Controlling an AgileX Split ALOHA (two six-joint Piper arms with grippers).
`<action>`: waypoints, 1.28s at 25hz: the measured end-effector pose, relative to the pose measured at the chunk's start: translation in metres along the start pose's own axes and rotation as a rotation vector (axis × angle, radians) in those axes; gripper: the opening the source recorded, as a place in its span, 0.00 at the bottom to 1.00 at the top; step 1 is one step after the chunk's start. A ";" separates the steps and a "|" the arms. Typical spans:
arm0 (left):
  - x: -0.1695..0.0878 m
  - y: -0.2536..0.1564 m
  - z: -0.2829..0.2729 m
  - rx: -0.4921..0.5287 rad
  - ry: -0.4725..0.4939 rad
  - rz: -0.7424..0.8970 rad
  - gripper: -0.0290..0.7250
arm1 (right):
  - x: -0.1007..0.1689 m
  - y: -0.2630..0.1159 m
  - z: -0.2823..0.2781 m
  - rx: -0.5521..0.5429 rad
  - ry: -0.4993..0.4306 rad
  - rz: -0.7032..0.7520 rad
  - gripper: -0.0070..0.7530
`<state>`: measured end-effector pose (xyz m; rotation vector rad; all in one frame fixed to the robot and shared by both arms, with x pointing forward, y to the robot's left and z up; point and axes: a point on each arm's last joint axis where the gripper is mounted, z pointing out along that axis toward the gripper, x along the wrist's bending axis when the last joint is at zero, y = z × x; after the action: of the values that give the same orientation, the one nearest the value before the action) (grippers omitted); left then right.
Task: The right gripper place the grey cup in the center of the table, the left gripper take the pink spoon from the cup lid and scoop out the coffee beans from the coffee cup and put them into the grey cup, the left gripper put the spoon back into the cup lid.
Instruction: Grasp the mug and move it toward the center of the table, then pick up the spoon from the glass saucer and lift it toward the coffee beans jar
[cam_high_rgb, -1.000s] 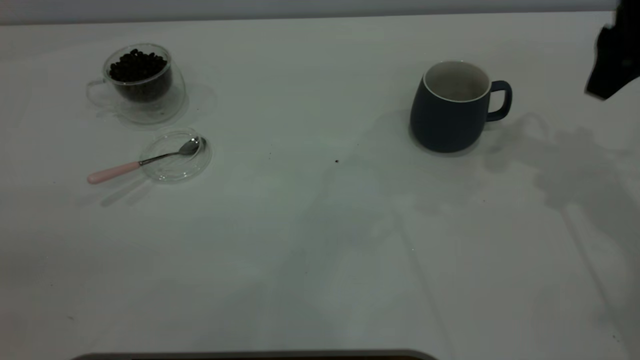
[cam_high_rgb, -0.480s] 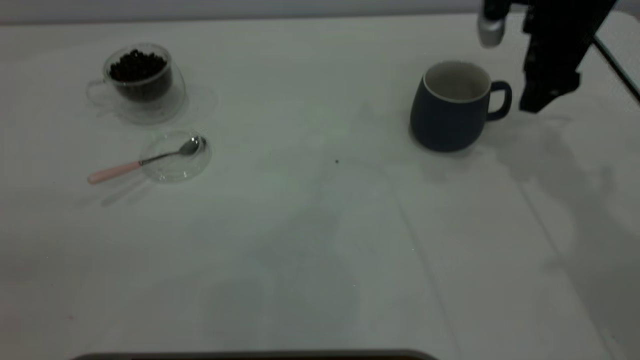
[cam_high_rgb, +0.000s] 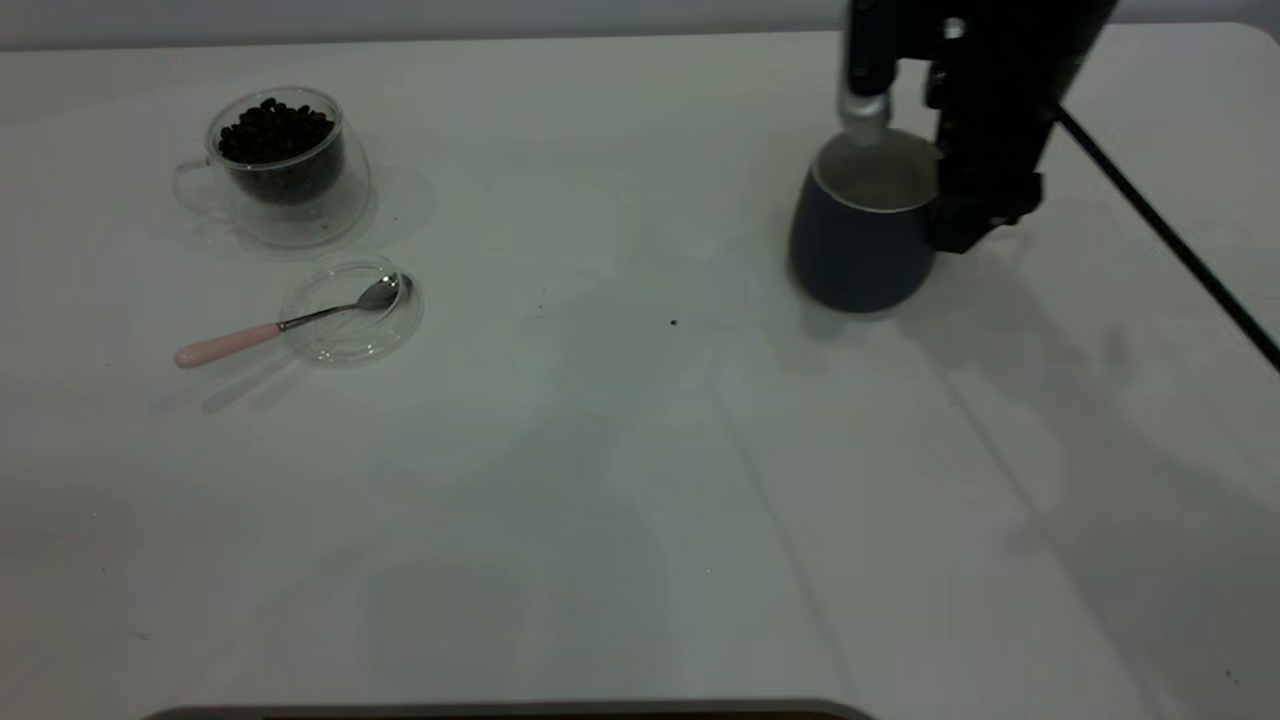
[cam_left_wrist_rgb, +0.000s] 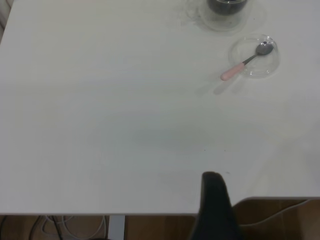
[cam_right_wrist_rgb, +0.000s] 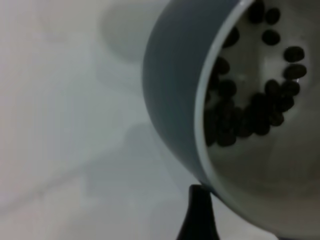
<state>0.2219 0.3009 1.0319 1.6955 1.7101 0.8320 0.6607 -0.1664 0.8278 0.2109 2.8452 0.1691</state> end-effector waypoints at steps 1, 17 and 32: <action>0.000 0.000 0.000 0.000 0.000 0.000 0.81 | 0.003 0.007 0.000 -0.011 -0.001 -0.006 0.86; 0.000 0.000 0.000 0.000 0.000 0.000 0.81 | 0.052 0.108 -0.001 -0.246 -0.031 0.064 0.83; 0.000 0.000 0.000 0.000 0.000 0.002 0.81 | 0.033 0.100 -0.171 -0.313 0.137 0.394 0.81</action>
<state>0.2219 0.3009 1.0319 1.6976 1.7086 0.8330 0.5927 -0.0790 0.9957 0.7127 2.8242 0.7276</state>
